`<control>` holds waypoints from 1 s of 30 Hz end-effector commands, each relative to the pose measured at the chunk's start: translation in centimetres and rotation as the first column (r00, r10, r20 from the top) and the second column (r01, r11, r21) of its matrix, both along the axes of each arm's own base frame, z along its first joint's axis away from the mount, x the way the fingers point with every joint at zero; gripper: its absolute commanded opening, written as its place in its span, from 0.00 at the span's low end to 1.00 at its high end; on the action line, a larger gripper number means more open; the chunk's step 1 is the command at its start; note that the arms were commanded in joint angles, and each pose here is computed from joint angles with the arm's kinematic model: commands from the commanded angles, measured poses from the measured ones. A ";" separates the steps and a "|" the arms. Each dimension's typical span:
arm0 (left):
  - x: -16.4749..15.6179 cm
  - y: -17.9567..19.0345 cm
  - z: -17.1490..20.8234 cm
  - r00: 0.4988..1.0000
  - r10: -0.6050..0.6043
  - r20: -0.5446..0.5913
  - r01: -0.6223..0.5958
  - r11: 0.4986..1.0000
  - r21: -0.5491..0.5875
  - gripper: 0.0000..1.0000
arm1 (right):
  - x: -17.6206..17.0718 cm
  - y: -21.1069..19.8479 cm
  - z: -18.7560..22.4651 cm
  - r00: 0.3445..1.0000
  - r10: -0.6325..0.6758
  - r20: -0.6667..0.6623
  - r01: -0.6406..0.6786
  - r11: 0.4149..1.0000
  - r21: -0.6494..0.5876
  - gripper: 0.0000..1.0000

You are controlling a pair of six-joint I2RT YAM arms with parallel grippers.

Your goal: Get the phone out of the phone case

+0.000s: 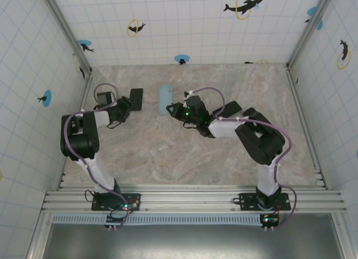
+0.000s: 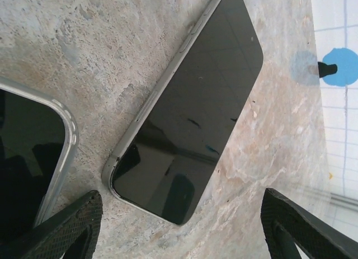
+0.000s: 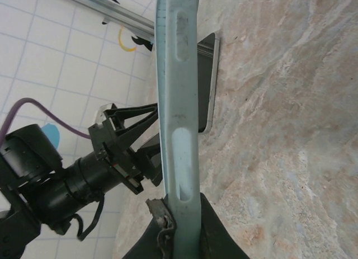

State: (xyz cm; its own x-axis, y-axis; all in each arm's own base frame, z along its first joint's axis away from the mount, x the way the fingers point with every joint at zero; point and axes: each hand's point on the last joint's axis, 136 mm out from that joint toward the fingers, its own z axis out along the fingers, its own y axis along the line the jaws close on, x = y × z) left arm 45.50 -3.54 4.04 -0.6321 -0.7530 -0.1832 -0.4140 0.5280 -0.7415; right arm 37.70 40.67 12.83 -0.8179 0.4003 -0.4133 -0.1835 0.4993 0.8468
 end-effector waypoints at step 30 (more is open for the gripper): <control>-5.6 0.6 6.4 1.000 -0.026 0.005 0.026 0.997 0.079 0.88 | 8.7 8.5 -8.9 0.992 -0.051 -0.114 0.034 0.988 -0.151 0.11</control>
